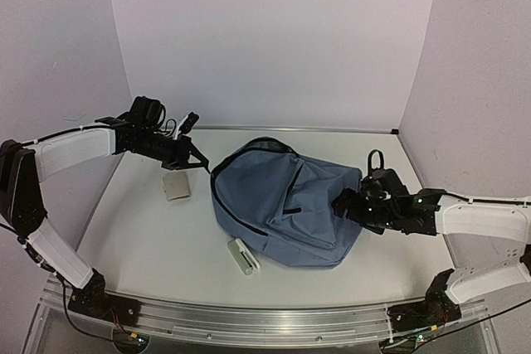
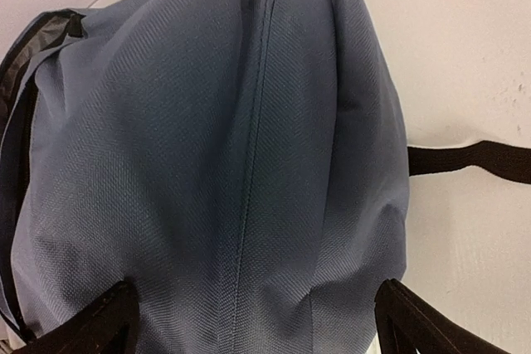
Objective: Pack the student bag
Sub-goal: Zip the student bag at the center of the board.
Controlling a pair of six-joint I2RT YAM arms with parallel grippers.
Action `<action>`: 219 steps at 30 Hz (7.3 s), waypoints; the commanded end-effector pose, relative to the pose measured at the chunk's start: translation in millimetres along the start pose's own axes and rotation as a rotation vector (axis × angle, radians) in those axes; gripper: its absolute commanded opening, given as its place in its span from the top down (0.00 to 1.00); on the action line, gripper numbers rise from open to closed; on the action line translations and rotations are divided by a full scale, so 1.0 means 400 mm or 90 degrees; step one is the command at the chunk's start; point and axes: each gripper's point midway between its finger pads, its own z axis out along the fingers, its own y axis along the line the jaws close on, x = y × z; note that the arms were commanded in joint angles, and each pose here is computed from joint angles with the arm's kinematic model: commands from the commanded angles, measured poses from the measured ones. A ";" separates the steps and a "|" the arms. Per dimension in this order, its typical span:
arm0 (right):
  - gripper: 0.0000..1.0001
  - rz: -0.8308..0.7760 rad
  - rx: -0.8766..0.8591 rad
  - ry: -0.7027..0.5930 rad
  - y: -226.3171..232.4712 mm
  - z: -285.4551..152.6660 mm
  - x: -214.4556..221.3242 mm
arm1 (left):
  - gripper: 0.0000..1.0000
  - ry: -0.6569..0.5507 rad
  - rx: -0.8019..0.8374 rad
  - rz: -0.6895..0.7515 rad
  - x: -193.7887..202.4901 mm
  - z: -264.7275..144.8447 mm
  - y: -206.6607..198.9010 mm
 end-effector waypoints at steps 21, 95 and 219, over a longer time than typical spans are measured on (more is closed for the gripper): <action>1.00 -0.084 -0.027 -0.105 0.031 0.298 -0.395 | 1.00 0.053 0.170 0.046 0.118 0.076 -0.291; 0.26 -0.004 -0.353 0.024 0.400 -0.091 -0.161 | 0.45 -0.019 0.000 -0.144 0.201 0.229 -0.281; 1.00 0.077 -0.372 0.113 0.573 -0.033 0.182 | 1.00 0.033 0.021 -0.189 -0.038 0.400 -0.071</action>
